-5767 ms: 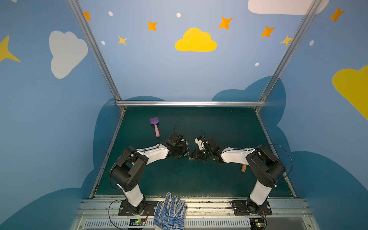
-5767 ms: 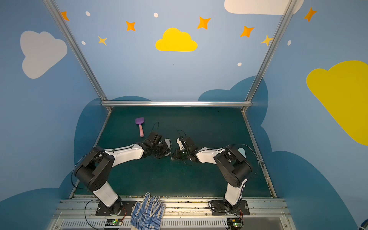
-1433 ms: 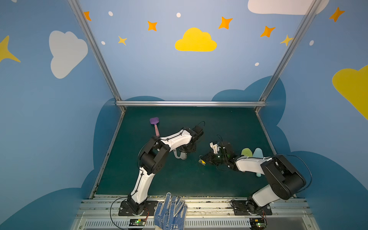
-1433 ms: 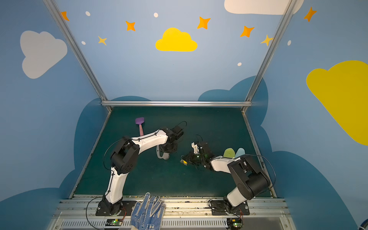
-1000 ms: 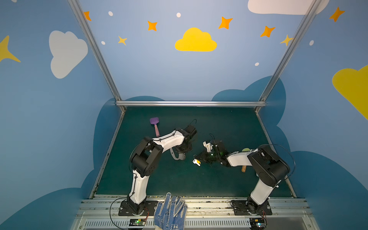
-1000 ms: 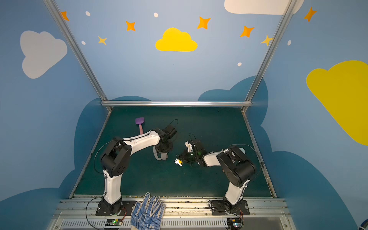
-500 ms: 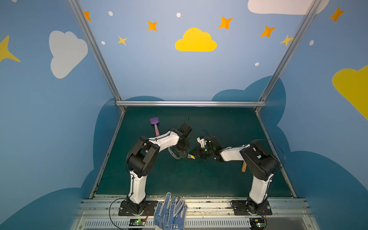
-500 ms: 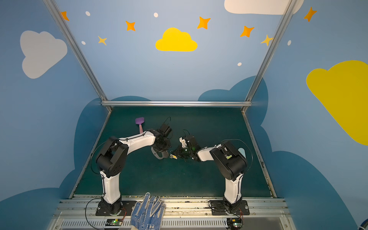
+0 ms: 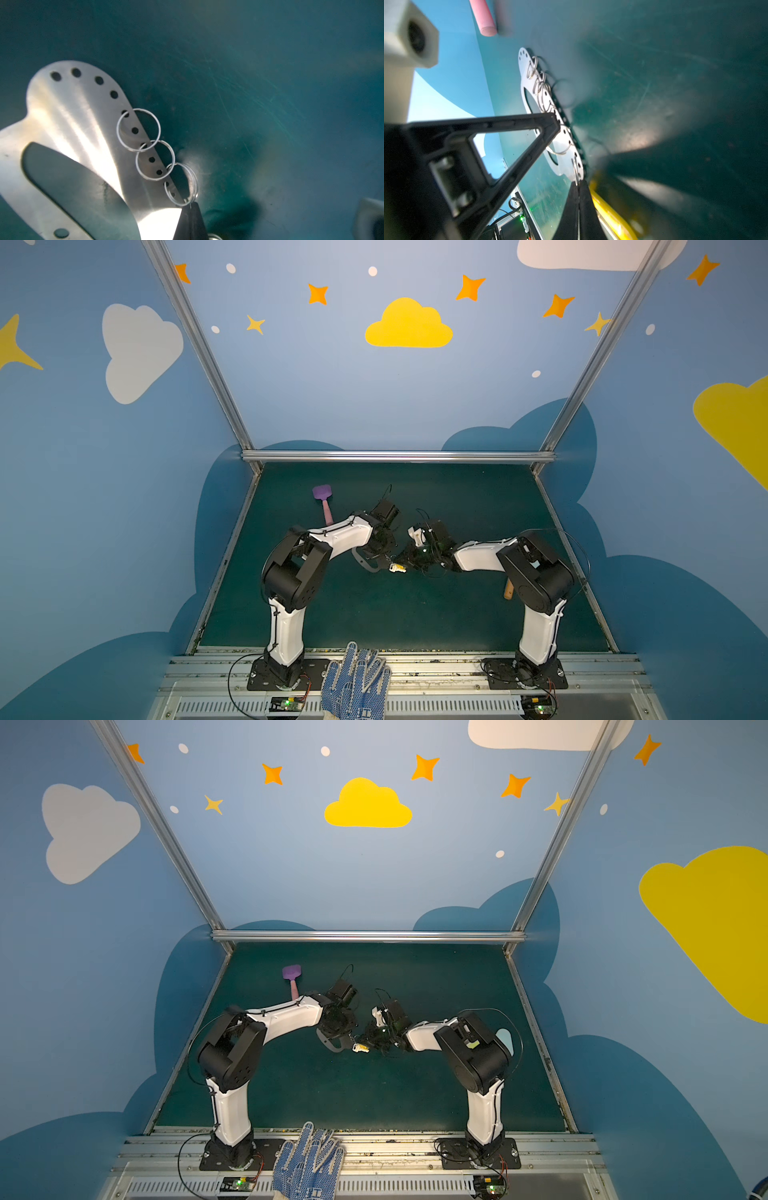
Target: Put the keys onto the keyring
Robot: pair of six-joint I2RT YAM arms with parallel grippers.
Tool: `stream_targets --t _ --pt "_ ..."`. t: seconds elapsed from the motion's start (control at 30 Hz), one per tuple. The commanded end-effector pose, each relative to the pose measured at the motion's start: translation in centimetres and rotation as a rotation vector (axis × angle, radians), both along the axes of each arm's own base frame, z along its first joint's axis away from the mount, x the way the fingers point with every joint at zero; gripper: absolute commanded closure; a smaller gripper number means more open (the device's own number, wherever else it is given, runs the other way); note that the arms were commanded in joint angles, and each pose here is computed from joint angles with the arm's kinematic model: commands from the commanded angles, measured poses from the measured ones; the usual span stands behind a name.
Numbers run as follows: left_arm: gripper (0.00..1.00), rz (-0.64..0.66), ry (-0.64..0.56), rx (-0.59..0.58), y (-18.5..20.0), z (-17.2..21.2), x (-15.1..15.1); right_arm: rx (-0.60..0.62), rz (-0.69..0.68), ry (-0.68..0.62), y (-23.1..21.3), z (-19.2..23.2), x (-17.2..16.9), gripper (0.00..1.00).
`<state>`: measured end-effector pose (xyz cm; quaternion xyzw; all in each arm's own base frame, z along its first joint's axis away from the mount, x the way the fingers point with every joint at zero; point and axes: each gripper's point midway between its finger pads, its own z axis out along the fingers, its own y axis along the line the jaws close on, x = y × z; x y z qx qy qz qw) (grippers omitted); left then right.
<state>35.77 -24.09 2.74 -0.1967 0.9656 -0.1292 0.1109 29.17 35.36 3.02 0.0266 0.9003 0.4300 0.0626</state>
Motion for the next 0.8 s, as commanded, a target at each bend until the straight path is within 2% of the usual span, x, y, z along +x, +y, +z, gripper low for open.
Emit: stream_targets --t 0.0,0.37,0.53,0.77 --pt "0.96 0.017 -0.026 -0.03 -0.1 1.2 0.3 -0.016 -0.011 0.026 0.2 -0.6 0.1 1.0" --pt "0.96 0.031 -0.03 -0.042 -0.1 1.1 0.3 0.028 -0.039 0.003 0.9 0.3 1.0 1.0" --pt "0.96 0.029 -0.026 -0.048 -0.3 1.0 0.2 0.044 -0.006 0.011 1.6 0.7 1.0 1.0" --pt "0.96 0.032 -0.035 -0.051 -0.3 1.3 0.4 0.032 -0.017 0.01 1.3 0.6 0.8 1.0"
